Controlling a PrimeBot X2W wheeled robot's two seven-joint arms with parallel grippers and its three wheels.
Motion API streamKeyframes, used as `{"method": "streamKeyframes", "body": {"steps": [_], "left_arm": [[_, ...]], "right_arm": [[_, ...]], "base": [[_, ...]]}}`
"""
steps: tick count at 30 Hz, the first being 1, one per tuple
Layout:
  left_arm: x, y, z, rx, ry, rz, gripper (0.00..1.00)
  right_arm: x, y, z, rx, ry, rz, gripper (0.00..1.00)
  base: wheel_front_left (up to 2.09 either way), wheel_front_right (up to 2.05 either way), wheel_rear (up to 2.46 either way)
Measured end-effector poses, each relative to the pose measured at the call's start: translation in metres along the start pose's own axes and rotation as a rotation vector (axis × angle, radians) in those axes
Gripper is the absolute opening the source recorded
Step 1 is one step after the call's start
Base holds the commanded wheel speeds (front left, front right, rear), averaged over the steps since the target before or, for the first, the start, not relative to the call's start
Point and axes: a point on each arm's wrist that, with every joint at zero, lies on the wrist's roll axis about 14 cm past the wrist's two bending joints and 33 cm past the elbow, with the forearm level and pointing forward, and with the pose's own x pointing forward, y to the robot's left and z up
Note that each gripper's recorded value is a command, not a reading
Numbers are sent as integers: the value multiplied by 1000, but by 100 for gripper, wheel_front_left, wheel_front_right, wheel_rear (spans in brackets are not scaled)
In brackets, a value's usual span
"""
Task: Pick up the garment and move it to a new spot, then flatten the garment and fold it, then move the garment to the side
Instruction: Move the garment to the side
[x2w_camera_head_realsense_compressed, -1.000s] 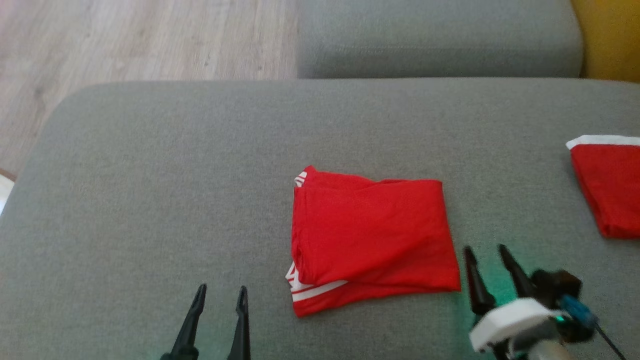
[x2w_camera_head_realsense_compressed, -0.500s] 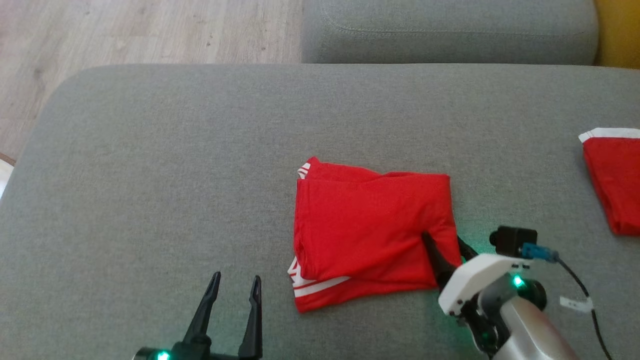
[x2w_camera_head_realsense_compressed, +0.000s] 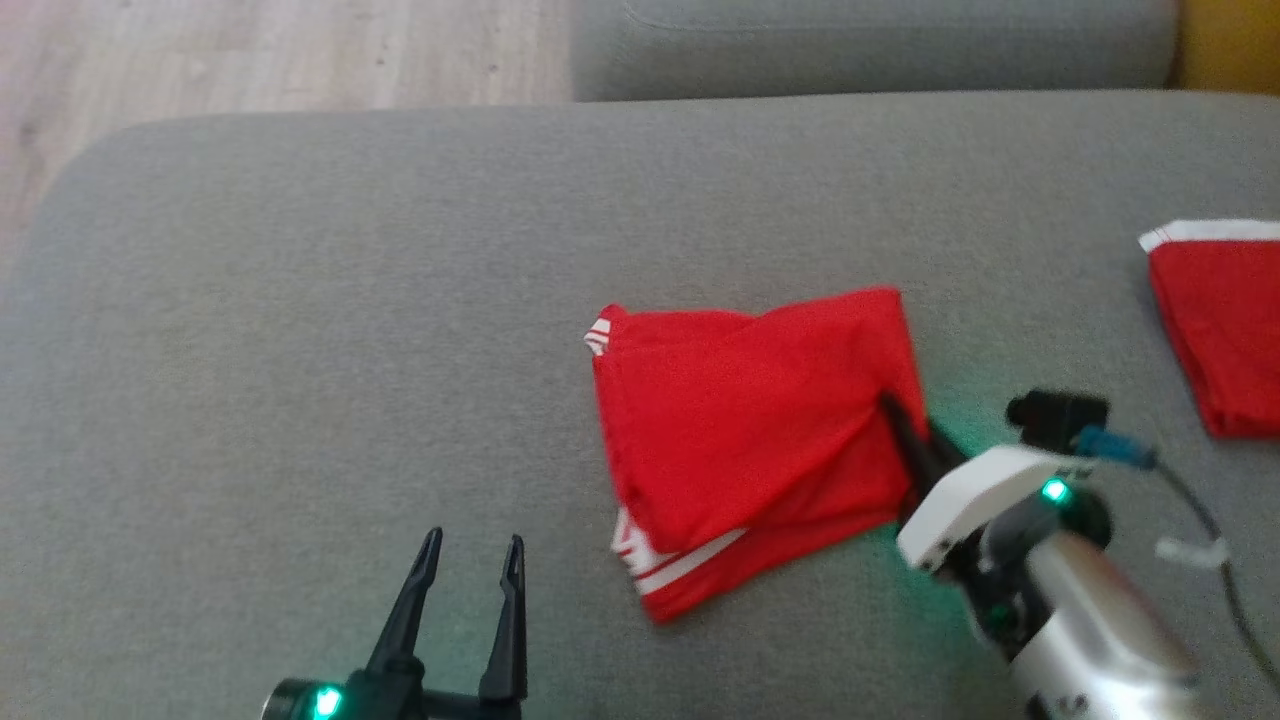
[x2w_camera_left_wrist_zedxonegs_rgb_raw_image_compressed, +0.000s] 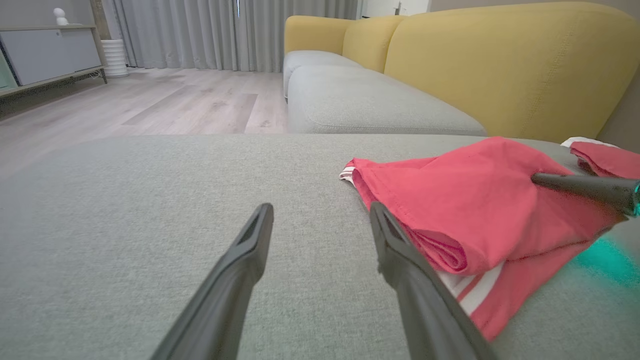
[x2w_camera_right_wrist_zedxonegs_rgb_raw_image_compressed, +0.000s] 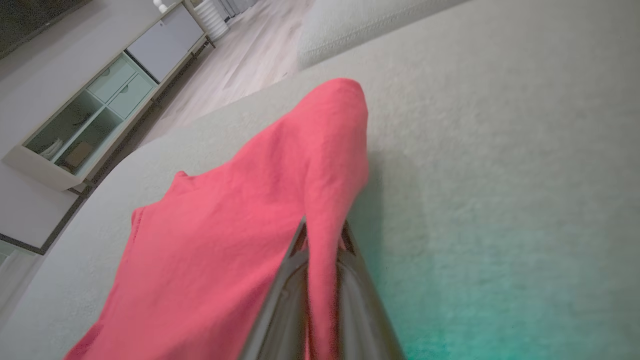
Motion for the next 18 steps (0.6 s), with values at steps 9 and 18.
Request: {"method": "streamKeyframes", "body": {"steps": [9,18], "left_arm": [[32,-17,14,-8,-41,-71,100],[72,-37,30,-68,-94,-160,100]], "right_arm": [[-12,-69,58,-168,-83,-118,0],[-48,-155,133,-332,-140,-320,0]], "base": [[0,0,0],[0,0,0]]}}
